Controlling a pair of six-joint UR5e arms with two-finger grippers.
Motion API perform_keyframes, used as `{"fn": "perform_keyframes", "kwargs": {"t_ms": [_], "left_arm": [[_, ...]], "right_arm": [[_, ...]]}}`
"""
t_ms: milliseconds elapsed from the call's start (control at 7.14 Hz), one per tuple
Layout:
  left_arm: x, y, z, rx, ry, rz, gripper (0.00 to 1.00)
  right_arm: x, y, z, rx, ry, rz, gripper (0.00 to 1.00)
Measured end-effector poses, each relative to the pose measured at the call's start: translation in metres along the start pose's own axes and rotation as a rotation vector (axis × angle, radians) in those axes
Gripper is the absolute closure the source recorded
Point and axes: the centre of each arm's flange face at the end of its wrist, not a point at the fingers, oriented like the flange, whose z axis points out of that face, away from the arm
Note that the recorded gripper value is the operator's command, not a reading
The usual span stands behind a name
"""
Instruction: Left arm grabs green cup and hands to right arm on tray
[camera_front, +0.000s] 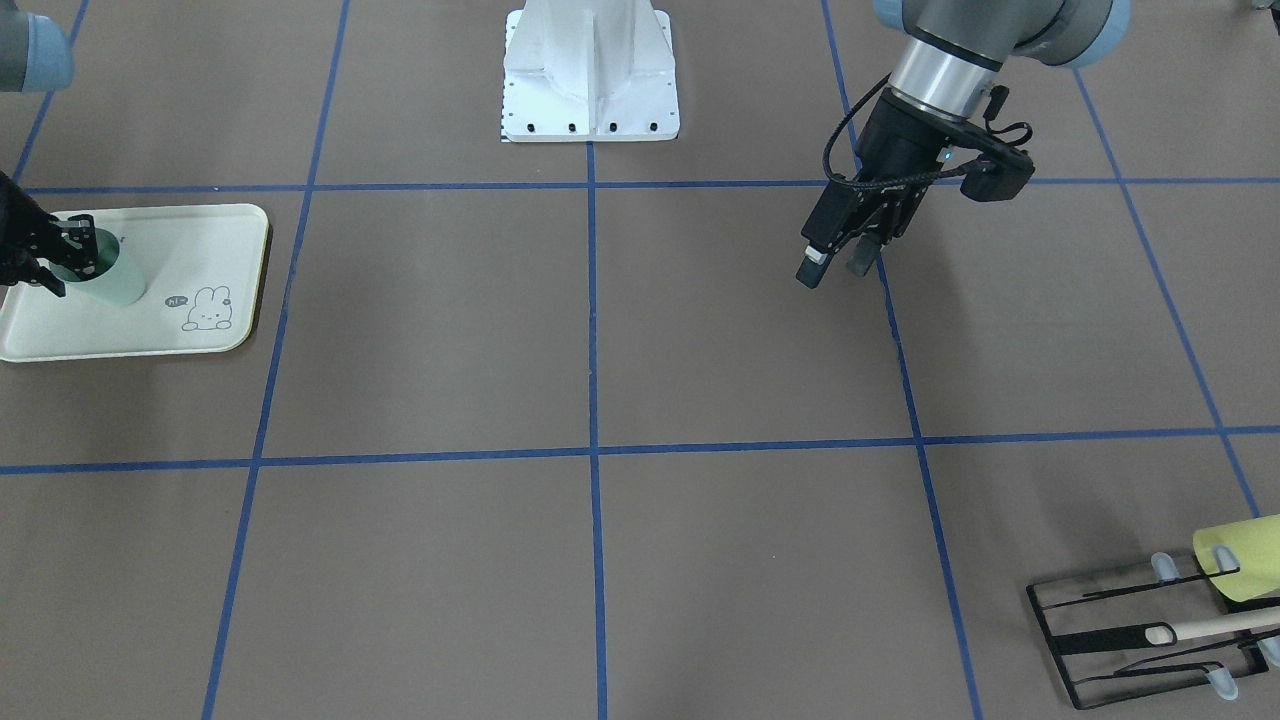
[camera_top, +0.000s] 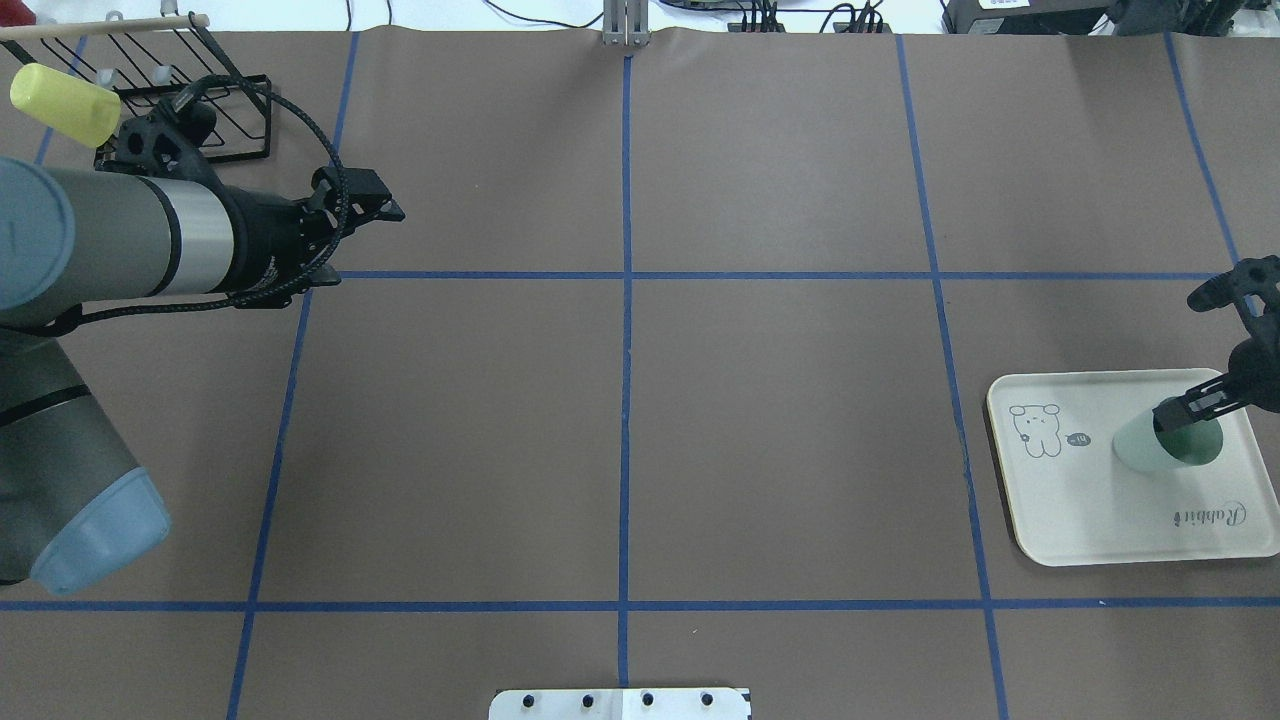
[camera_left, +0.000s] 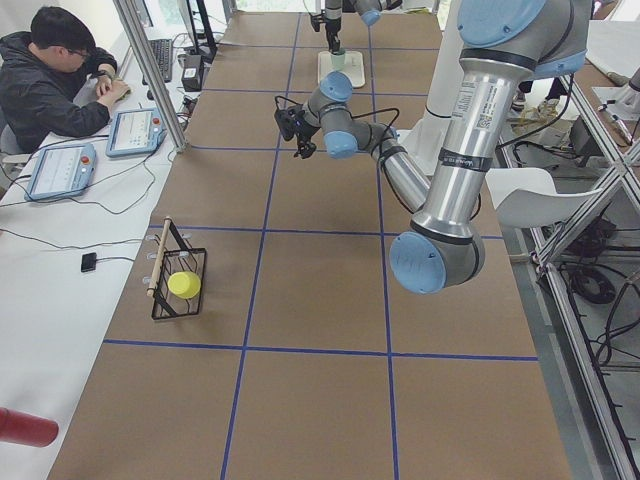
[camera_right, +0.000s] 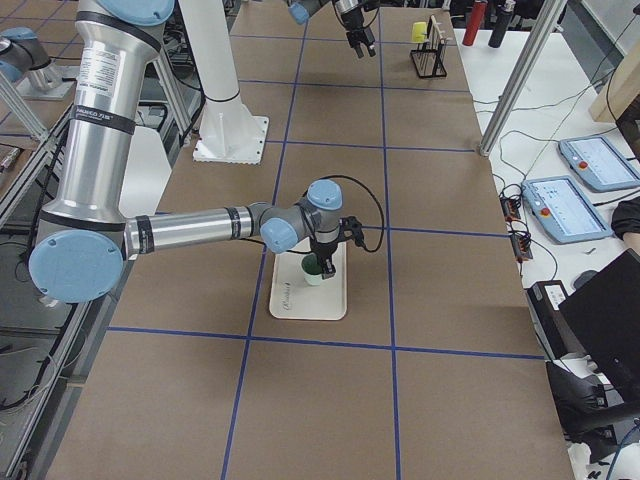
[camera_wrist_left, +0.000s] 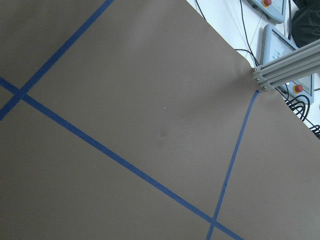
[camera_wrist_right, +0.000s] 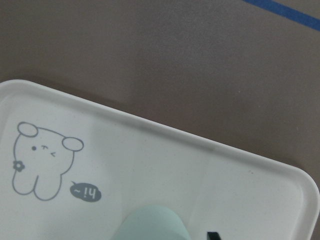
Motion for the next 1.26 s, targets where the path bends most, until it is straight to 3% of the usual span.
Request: {"fn": "perform_keyframes", "kwargs": {"t_ms": [560,840,1261], "left_arm": [[0.001,0.001,-0.002,-0.001,0.005,-0.001,0.0],[-0.001,-0.001,-0.004,-0.003,-0.001,0.022,0.0],[-0.044,-0.033,-0.007,0.04,-0.086,0.276,0.0]], "right_arm": [[0.004,0.001,-0.05,0.085,-0.015,0.02,0.01],[0.016,-0.001,-0.076,0.125,-0.055,0.059,0.01],[0.04,-0.002,-0.095,0.156,-0.073,0.122,0.01]]}}
